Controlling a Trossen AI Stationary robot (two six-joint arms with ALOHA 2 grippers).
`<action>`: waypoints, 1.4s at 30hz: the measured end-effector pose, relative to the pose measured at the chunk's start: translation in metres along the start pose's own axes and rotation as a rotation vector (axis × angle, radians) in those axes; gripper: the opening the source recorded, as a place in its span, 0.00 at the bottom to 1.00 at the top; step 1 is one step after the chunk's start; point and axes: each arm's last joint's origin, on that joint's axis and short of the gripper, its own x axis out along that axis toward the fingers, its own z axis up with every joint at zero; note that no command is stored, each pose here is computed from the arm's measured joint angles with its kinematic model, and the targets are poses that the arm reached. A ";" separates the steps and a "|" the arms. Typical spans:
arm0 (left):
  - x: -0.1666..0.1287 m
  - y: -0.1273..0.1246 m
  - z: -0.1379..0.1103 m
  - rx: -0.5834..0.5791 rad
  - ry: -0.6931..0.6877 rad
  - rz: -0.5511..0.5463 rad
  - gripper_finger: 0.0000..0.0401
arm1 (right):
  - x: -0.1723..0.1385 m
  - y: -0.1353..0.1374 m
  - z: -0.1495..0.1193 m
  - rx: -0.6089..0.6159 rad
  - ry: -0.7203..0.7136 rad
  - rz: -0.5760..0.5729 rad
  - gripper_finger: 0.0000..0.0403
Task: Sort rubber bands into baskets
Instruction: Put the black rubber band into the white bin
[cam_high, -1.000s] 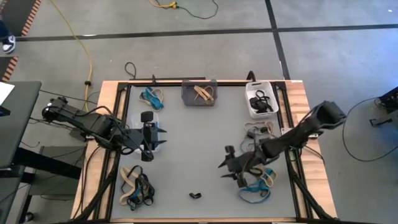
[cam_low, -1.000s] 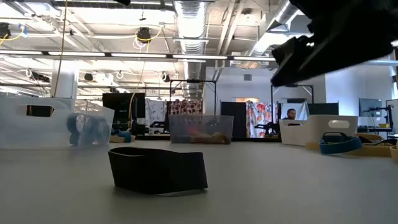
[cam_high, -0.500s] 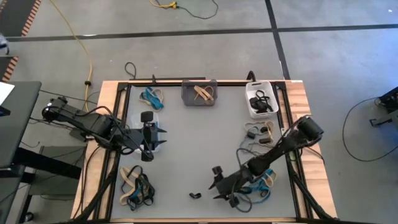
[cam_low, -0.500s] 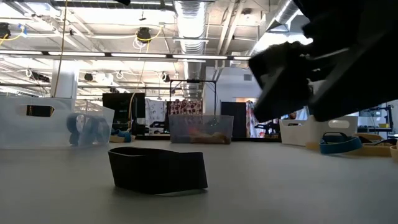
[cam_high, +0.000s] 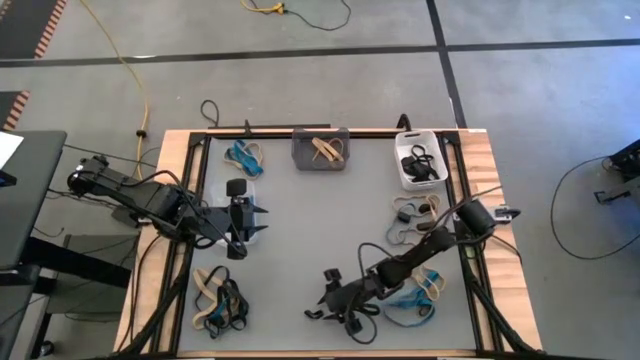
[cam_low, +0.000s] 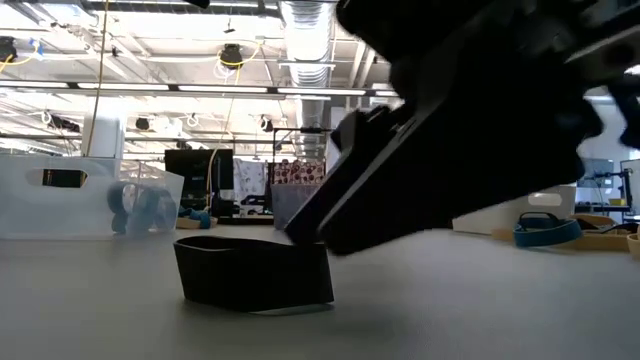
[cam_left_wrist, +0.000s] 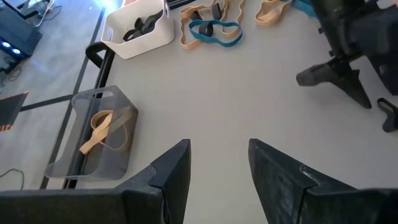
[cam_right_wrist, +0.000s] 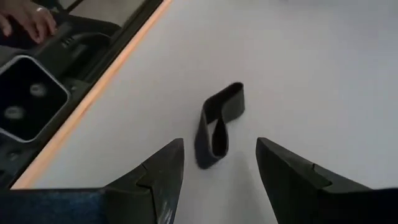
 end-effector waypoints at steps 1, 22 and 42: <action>0.000 0.000 0.000 0.000 0.000 0.000 0.38 | 0.002 0.000 -0.001 0.005 0.006 0.009 0.56; 0.000 0.000 0.000 0.000 0.000 -0.002 0.38 | 0.017 -0.006 -0.003 -0.006 0.000 -0.031 0.07; 0.000 0.000 0.000 0.000 0.000 -0.003 0.38 | -0.048 -0.008 0.045 -0.168 0.037 -0.254 0.07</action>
